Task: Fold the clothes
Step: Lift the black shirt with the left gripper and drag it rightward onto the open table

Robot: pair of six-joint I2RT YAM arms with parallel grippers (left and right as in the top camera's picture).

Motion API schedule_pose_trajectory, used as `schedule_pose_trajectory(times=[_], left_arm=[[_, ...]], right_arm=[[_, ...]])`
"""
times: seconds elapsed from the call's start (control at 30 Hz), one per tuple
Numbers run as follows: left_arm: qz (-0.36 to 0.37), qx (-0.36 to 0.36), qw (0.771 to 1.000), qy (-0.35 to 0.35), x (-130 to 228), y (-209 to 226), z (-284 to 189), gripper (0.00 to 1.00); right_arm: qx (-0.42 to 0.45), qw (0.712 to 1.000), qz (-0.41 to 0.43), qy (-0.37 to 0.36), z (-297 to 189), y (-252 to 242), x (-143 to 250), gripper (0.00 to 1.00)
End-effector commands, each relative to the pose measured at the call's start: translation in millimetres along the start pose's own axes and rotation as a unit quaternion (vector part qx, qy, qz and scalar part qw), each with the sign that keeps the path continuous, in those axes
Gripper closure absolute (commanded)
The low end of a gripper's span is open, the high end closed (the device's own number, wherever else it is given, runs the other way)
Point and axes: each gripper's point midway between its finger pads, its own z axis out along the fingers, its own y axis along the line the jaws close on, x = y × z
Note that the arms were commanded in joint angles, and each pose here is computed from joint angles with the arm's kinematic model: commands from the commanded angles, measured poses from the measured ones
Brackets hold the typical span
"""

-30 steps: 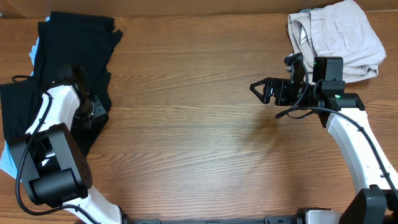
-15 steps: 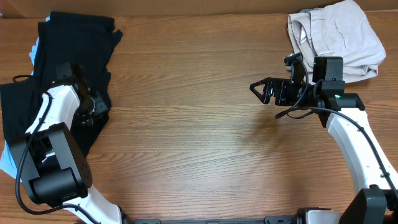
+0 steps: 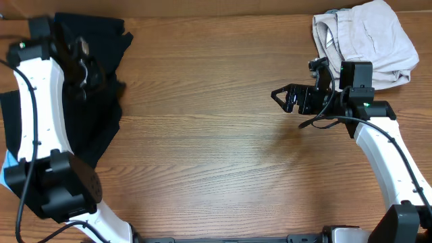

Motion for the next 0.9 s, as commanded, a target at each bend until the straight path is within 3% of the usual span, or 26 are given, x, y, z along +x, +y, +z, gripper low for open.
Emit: schedule_pose_trajectory(times=[0.0,0.33,0.63,0.87], left_arm=[[0.088,0.046,0.995,-0.025,-2,-59,-33,0.96],[0.234,0.115,0.963,-0.069,30,-195,-61,0.96],[0.327,0.174,0.928,-0.046,95,-305,-24,0.96],[0.384,0.228,0.895,0.000,159,-379,30,0.96]], right_arm=[[-0.008,1.000,0.002,-0.011,-3,7,-10,0.00],[-0.028,0.997,0.036,-0.057,-44,-4,-26,0.00],[0.036,0.985,0.109,-0.129,-120,-48,-29,0.00],[0.072,0.972,0.167,-0.146,-148,-78,-18,0.00]])
